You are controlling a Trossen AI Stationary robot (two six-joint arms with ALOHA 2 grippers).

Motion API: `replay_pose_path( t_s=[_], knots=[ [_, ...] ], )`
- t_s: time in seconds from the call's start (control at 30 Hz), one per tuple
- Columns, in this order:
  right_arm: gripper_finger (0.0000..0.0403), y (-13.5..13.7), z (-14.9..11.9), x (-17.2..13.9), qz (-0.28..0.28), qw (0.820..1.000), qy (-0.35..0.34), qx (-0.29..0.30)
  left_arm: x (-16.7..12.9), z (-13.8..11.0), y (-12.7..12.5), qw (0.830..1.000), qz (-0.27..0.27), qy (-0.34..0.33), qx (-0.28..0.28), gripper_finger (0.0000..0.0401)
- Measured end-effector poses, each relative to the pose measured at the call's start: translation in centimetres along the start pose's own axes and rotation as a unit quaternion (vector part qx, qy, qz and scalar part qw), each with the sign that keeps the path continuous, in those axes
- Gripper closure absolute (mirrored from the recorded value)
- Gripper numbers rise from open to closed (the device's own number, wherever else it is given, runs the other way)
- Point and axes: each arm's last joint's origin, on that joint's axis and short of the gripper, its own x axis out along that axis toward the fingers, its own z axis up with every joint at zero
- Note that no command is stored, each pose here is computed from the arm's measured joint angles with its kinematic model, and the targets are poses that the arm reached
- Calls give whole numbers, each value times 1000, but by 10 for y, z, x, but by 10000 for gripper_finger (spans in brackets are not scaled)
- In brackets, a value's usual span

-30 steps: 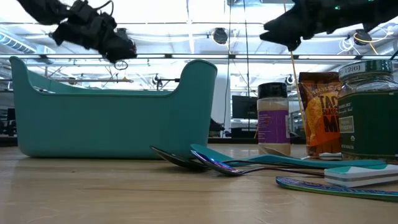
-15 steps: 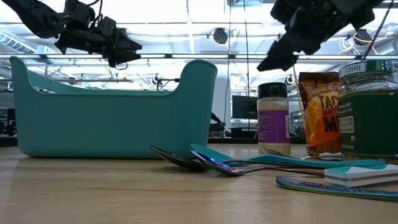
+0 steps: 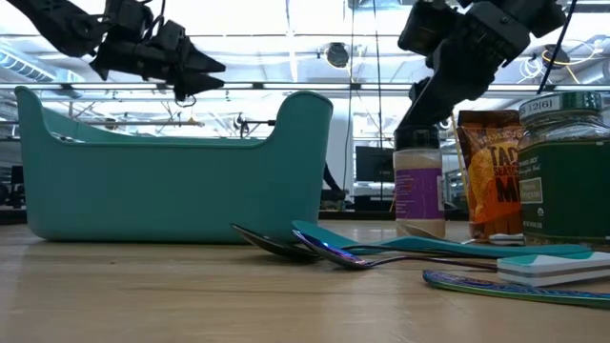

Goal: Pick & Place Food Item
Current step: Put the purple seasoning bottle into the red bin

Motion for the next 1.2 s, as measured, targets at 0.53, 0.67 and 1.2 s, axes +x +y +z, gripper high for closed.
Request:
replay_pose_path(
  t_s=[0.53,0.67,1.2],
  knots=[
    [151,6,-8,7,-32,999,21,-20,8,-1,-12,999,-33,4,2,127],
    [151,5,-7,7,-33,999,18,-18,10,-1,-15,999,-40,4,3,127],
    [151,-64,28,-3,-93,981,105,134,12,-1,-18,999,-48,5,3,127]
  ],
)
